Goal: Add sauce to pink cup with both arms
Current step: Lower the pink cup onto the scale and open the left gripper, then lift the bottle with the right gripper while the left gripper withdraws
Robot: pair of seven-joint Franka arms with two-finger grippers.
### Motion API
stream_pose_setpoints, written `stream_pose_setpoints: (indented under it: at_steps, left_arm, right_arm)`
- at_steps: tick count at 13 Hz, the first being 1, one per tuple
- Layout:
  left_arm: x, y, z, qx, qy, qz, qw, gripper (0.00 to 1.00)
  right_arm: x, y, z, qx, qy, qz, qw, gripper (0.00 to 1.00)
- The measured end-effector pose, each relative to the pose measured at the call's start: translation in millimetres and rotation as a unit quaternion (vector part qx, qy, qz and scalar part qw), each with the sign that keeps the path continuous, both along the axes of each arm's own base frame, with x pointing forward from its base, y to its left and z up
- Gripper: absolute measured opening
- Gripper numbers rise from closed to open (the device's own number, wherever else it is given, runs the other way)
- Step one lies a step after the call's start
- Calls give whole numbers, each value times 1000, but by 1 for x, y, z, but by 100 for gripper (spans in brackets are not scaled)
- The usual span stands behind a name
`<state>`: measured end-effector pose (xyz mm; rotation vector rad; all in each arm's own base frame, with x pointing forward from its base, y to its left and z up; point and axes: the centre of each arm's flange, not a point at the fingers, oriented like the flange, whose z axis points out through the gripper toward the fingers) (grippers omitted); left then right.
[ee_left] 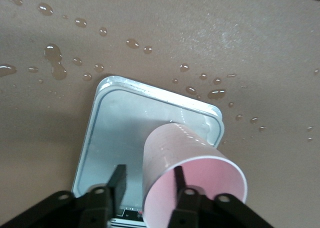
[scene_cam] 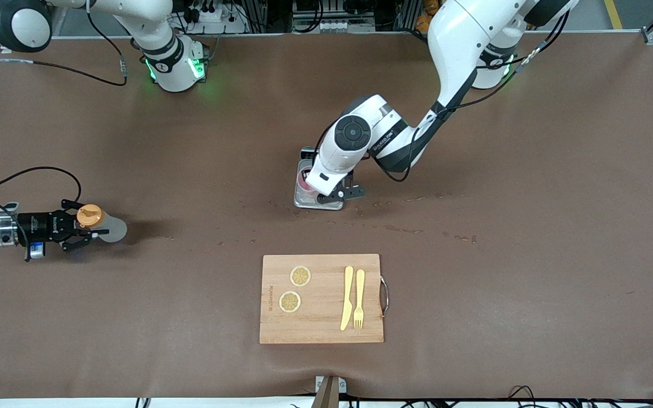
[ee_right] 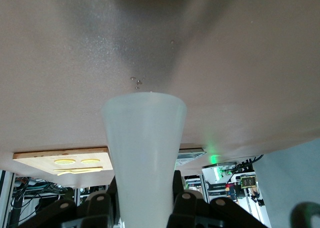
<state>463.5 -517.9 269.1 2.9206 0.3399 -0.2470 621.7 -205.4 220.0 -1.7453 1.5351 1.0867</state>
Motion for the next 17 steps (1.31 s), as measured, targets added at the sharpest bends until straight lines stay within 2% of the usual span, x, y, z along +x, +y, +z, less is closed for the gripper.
stream_pose_setpoints:
  at_steps: [4, 5, 9, 11, 15, 17]
  left_arm:
    - [3, 7, 48, 13, -9, -17, 1000, 95]
    - [5, 13, 63, 15, -15, -33, 999, 100]
    - [45, 80, 136, 24, -44, -91, 995, 100]
    - [63, 121, 168, 30, -55, -118, 991, 100]
    - [86, 191, 205, 44, -57, -141, 987, 100]
    - [92, 219, 219, 49, -57, -153, 985, 100]
  right_arm:
    - [11, 19, 15, -15, 5, 2, 1000, 41]
    - [13, 25, 22, -20, 7, 3, 1000, 41]
    - [29, 65, 54, -47, 21, 6, 999, 41]
    - [37, 90, 69, -71, 25, 9, 997, 41]
    - [44, 144, 89, -120, 24, 19, 992, 41]
    - [44, 172, 95, -144, 32, 16, 989, 41]
